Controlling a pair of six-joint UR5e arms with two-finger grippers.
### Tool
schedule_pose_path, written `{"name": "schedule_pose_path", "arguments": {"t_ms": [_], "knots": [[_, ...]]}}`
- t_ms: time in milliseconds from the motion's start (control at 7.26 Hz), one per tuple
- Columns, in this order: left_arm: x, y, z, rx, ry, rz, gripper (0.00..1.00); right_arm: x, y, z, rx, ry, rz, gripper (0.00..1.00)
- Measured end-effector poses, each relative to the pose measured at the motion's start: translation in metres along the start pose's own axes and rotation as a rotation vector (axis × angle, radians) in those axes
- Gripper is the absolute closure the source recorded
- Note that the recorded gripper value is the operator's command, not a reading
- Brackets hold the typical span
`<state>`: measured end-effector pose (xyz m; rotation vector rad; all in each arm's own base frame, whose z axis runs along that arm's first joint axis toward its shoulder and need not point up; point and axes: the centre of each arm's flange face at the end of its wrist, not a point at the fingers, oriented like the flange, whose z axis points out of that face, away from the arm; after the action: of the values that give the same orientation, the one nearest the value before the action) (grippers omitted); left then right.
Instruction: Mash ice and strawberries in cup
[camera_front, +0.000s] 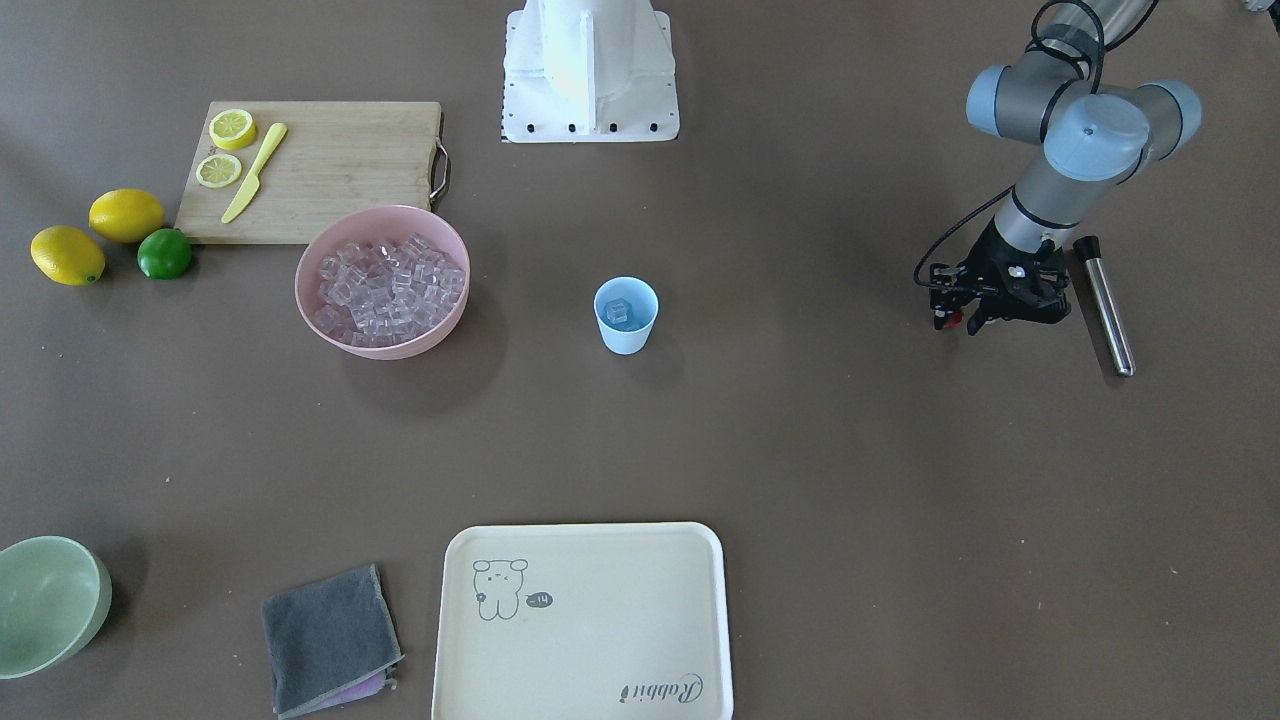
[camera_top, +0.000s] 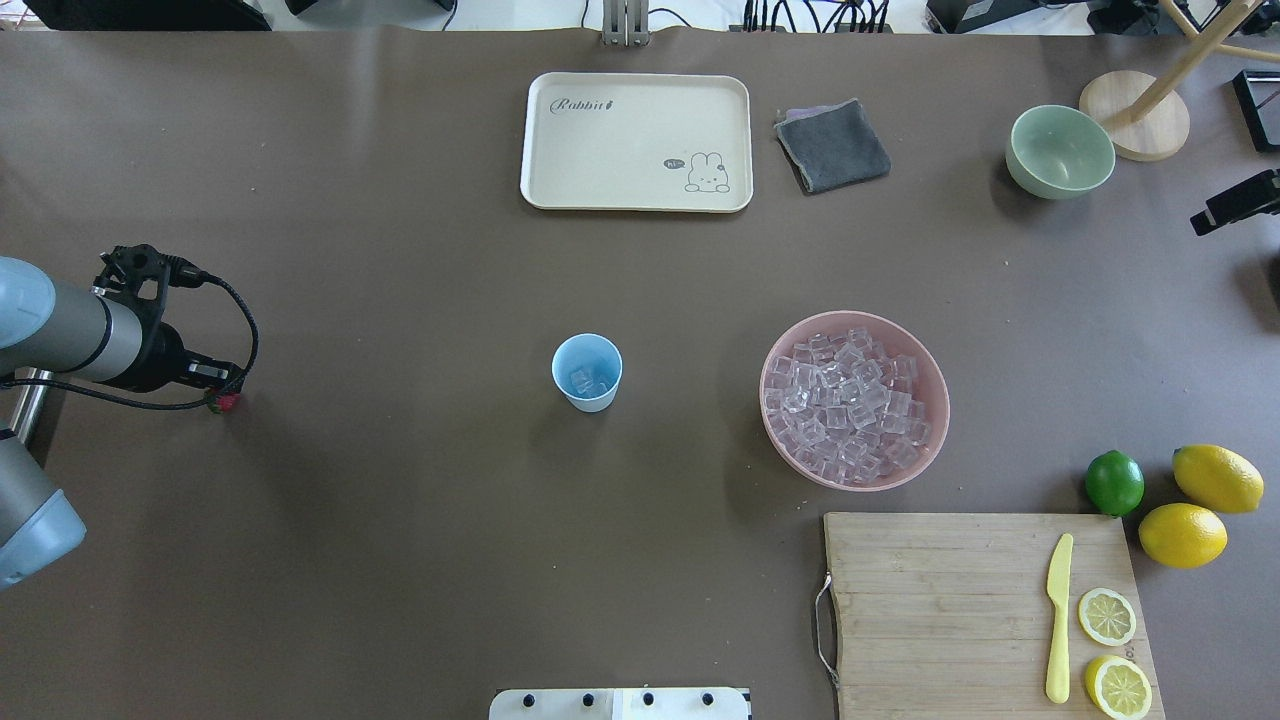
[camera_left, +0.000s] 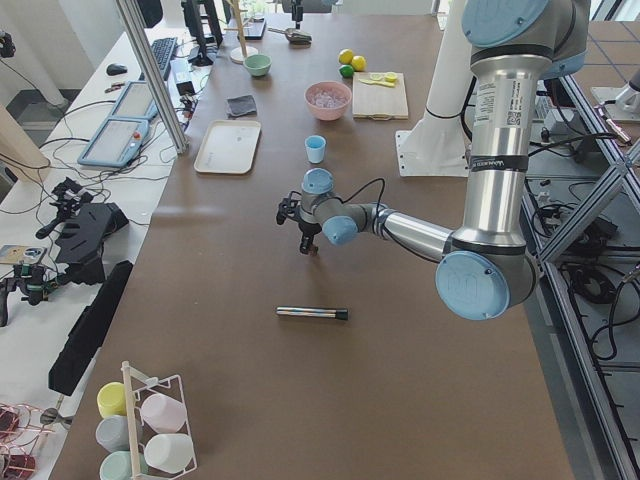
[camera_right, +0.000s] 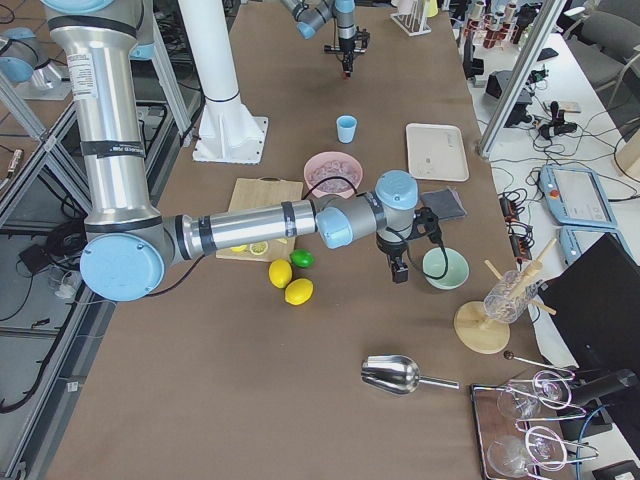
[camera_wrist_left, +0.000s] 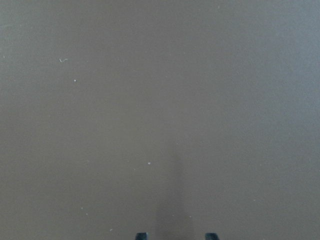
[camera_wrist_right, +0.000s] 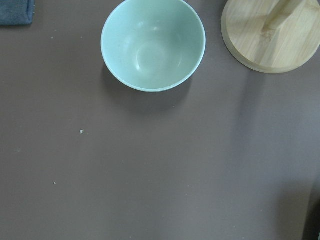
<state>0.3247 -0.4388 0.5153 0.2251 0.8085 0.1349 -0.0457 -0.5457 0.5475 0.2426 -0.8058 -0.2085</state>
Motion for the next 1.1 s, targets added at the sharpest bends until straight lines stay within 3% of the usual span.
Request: {"name": "schedule_pose_path", "arguments": {"t_ms": [413,826,1101], "knots": [[0.002,0.002,0.002,-0.004,0.001,0.005,0.51,0.028,0.017,-0.009,0.003,0.004,0.005,0.0],[0.001,0.005,0.004,-0.008,-0.002,0.005,0.92,0.04,0.026,-0.013,0.005,0.005,0.024,0.0],[-0.008,0.014,0.002,-0.006,0.002,0.004,0.97,0.043,0.028,-0.015,0.007,0.001,0.031,0.0]]}}
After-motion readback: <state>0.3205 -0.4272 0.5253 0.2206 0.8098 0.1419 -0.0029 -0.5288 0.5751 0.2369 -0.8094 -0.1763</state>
